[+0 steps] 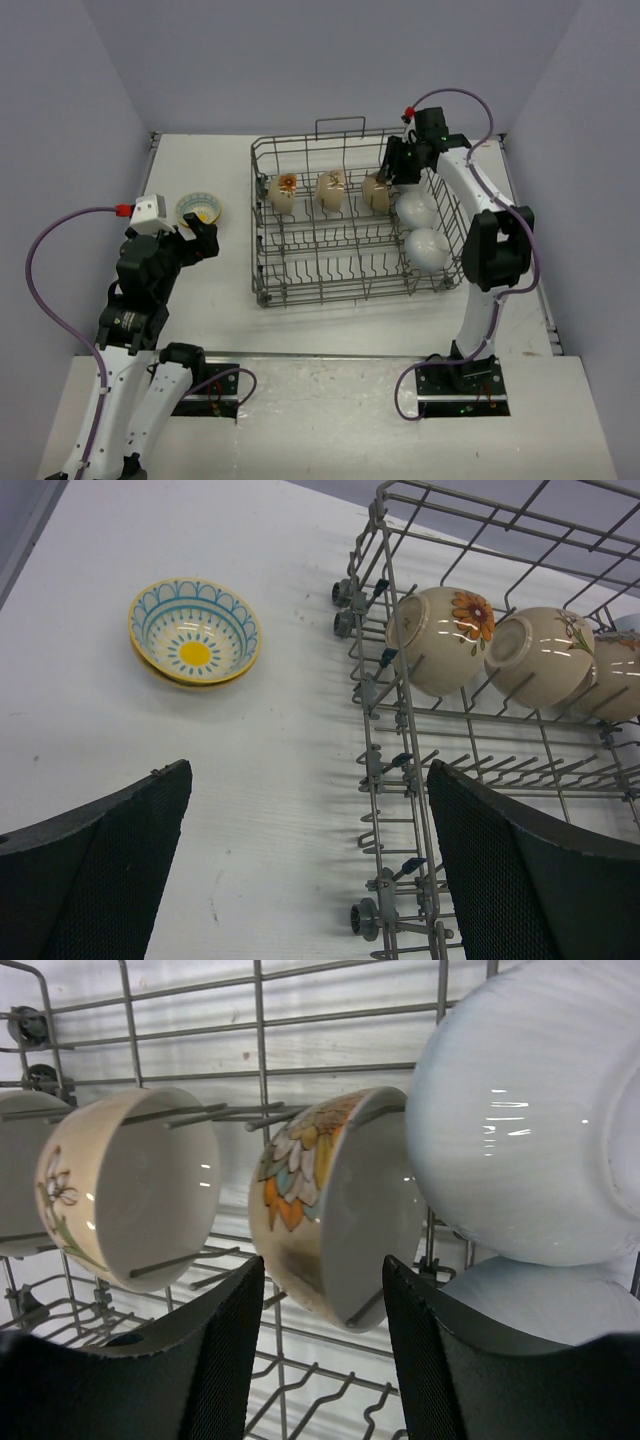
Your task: Unload the bowls from the dish rack
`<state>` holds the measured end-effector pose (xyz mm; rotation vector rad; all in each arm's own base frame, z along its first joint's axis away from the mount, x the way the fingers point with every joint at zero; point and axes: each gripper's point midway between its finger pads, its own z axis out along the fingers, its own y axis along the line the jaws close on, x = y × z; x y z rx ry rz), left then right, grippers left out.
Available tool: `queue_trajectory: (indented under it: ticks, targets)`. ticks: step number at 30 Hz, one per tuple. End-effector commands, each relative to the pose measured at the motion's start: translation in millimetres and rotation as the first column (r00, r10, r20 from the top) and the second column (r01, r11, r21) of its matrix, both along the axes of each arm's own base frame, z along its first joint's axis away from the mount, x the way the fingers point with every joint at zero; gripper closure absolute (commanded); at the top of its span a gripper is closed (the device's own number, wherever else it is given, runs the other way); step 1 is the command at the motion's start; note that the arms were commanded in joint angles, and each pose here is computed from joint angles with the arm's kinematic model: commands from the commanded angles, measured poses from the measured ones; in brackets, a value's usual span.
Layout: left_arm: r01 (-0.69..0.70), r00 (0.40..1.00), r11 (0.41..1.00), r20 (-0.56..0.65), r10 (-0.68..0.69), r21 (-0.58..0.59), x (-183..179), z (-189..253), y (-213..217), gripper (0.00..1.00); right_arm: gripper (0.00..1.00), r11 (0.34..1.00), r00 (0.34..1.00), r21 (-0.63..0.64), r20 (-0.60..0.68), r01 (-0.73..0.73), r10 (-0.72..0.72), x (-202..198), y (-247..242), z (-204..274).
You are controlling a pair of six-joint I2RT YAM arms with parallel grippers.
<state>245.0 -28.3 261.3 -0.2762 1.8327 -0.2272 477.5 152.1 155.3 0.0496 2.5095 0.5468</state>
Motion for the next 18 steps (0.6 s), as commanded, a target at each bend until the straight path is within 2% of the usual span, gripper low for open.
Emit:
queue_trajectory:
  ticks: [1, 4, 5, 8, 14, 18]
  targets:
    - [0.020, 0.999, 1.000, 0.035, -0.020, 0.024, 4, 7, -2, 0.00, 0.48, 0.999, 0.999, 0.030, -0.027, -0.037, 0.038, -7, 0, -5]
    - [0.021, 0.999, 1.000, 0.038, -0.022, 0.024, 4, 8, -2, 0.00, 0.52, 0.988, 0.994, 0.119, -0.034, -0.103, 0.108, -10, 11, -2]
    - [0.021, 0.999, 0.999, 0.036, -0.022, 0.024, 4, 7, -2, 0.00, 0.54, 0.967, 0.984, 0.198, -0.046, -0.157, 0.170, -14, 19, -3]
    - [0.023, 0.999, 0.999, 0.036, -0.023, 0.023, 4, 7, -2, 0.00, 0.59, 0.925, 0.965, 0.314, -0.079, -0.214, 0.249, -18, 26, -6]
    - [0.024, 0.999, 0.999, 0.039, -0.025, 0.023, 4, 8, -3, 0.00, 0.60, 0.890, 0.946, 0.382, -0.097, -0.250, 0.308, -21, 28, -12]
    - [0.024, 0.999, 0.999, 0.036, -0.025, 0.023, 4, 7, -3, 0.00, 0.64, 0.836, 0.920, 0.463, -0.101, -0.294, 0.379, -25, 38, -13]
